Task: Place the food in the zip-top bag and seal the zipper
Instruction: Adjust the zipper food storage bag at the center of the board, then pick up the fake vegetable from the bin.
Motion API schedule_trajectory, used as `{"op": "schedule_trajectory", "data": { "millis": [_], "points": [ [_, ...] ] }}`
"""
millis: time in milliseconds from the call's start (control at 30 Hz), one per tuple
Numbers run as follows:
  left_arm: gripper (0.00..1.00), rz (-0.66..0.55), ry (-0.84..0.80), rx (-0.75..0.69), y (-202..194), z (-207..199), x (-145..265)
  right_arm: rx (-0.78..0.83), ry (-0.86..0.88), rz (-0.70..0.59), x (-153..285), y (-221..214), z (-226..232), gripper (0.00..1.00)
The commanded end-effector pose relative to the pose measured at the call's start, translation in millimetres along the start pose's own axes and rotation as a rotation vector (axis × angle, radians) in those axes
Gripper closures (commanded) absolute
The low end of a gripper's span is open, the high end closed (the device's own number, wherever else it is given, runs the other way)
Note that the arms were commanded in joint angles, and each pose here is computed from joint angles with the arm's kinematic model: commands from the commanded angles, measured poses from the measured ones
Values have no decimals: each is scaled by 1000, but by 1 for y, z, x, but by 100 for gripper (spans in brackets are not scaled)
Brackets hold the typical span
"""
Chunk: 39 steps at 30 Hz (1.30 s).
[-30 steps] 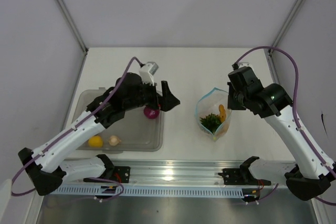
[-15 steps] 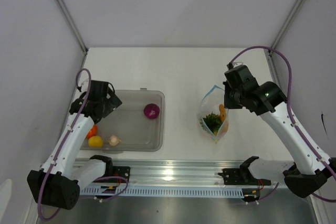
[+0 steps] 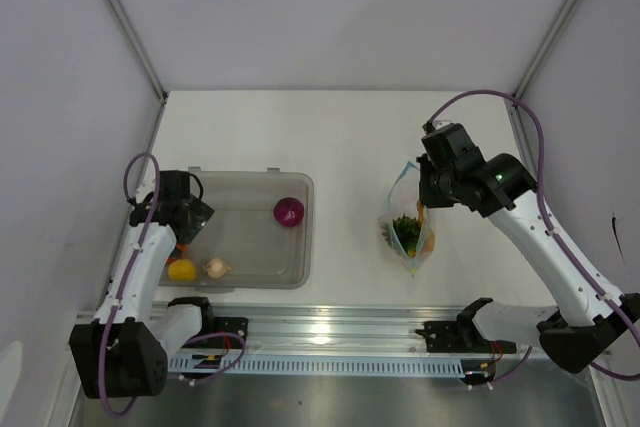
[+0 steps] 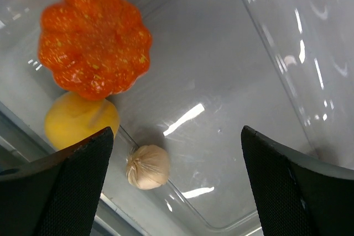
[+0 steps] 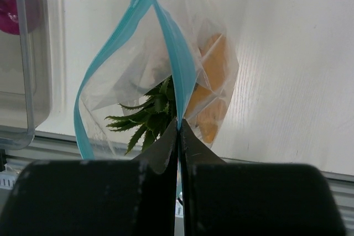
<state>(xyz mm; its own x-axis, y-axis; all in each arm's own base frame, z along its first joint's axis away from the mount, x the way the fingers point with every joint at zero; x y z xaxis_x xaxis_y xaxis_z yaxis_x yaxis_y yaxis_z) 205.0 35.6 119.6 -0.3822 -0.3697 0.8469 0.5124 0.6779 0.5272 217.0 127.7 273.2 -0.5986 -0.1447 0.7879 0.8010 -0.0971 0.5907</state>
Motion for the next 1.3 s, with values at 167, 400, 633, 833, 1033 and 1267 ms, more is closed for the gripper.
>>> {"op": "schedule_trajectory", "data": {
  "millis": [167, 400, 633, 833, 1033, 1267],
  "points": [
    [0, 72, 36, 53, -20, 7, -1, -12, 23, 12, -9, -8, 4, 100],
    [1, 24, 108, 108, 0, 13, 5, 1, 22, 18, -9, -7, 5, 100],
    [2, 19, 209, 284, 15, 39, -15, 36, 27, 23, -8, 0, 10, 100],
    [3, 13, 346, 339, 17, 63, -33, 50, 31, 38, -10, 2, 13, 100],
    [4, -31, 359, 359, 21, 69, -43, 64, 33, 51, -14, 1, 15, 100],
    [9, -78, 318, 421, 27, 62, -52, 65, 52, 56, -16, 0, 21, 100]
  ]
}}
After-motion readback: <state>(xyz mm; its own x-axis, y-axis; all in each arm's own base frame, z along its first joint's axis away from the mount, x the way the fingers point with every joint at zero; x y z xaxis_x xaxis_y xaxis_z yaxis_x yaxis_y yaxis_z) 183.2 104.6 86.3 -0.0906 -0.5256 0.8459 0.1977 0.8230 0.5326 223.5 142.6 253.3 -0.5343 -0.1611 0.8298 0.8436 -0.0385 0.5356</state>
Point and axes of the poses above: each gripper's point midway between its finger pads, its own x axis back along the fingers, its own z axis along the line the jaws close on, y = z × x, the point moved 2 cm from there along x, back along the fingers, and after that the axes turned 8 degrees about -x, right-handed, at the moved point
